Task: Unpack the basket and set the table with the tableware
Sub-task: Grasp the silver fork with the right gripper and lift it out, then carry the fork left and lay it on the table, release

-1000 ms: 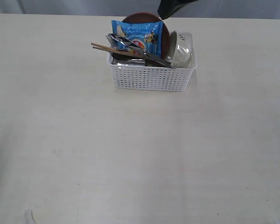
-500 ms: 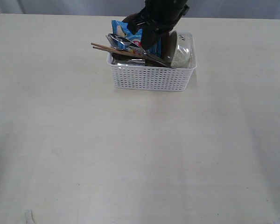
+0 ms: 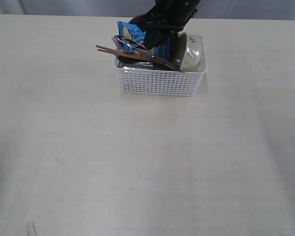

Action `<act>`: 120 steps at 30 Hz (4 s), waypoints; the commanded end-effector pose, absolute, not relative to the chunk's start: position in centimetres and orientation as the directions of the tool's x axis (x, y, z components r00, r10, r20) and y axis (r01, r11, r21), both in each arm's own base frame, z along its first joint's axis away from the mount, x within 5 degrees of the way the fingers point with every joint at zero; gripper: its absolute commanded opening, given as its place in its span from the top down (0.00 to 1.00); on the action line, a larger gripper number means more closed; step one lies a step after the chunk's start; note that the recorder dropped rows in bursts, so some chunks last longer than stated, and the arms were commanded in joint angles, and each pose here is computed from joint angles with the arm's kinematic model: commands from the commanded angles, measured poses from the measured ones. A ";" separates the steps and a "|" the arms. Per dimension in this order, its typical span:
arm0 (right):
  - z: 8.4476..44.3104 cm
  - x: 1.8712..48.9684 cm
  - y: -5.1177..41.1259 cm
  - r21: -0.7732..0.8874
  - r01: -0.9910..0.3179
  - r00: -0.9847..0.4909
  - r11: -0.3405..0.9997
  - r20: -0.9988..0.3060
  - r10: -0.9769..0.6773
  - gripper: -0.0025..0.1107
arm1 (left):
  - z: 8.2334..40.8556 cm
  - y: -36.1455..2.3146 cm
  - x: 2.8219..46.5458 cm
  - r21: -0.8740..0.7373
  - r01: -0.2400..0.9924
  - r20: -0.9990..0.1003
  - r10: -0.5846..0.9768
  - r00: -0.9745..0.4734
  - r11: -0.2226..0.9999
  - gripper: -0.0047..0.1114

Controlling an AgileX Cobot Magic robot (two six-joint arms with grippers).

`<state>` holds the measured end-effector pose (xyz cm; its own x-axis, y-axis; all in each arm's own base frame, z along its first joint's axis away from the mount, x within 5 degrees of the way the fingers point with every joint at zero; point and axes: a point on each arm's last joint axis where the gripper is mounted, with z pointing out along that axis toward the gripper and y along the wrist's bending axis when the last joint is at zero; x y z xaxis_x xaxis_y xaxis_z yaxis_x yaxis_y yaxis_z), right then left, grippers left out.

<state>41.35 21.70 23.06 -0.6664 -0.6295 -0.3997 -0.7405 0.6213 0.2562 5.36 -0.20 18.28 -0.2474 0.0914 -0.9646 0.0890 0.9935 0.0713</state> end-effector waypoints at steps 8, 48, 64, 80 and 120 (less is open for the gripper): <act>22.4 42.3 21.4 0.299 -0.737 -0.670 0.606 -0.444 -0.595 0.60 | 18.2 -0.2 5.4 0.072 0.093 -0.965 0.093 -0.247 0.993 0.96; 27.5 41.3 22.0 0.395 -0.699 -0.711 0.597 -0.473 -0.520 0.96 | 18.2 -0.2 5.3 0.065 0.094 -0.965 0.086 -0.248 0.993 0.96; 29.5 27.2 28.8 0.412 -0.573 -0.811 0.708 -0.412 -0.416 0.96 | 18.2 -0.2 5.4 0.067 0.094 -0.965 0.089 -0.247 0.993 0.96; 15.7 21.2 38.3 0.304 -0.139 -0.928 0.942 -0.372 -0.017 0.96 | 18.2 -0.2 5.4 0.067 0.094 -0.965 0.089 -0.247 0.993 0.96; 11.8 18.5 40.5 0.283 -0.086 -0.929 0.955 -0.370 0.026 0.96 | 18.2 -0.2 5.4 0.067 0.094 -0.965 0.089 -0.247 0.993 0.96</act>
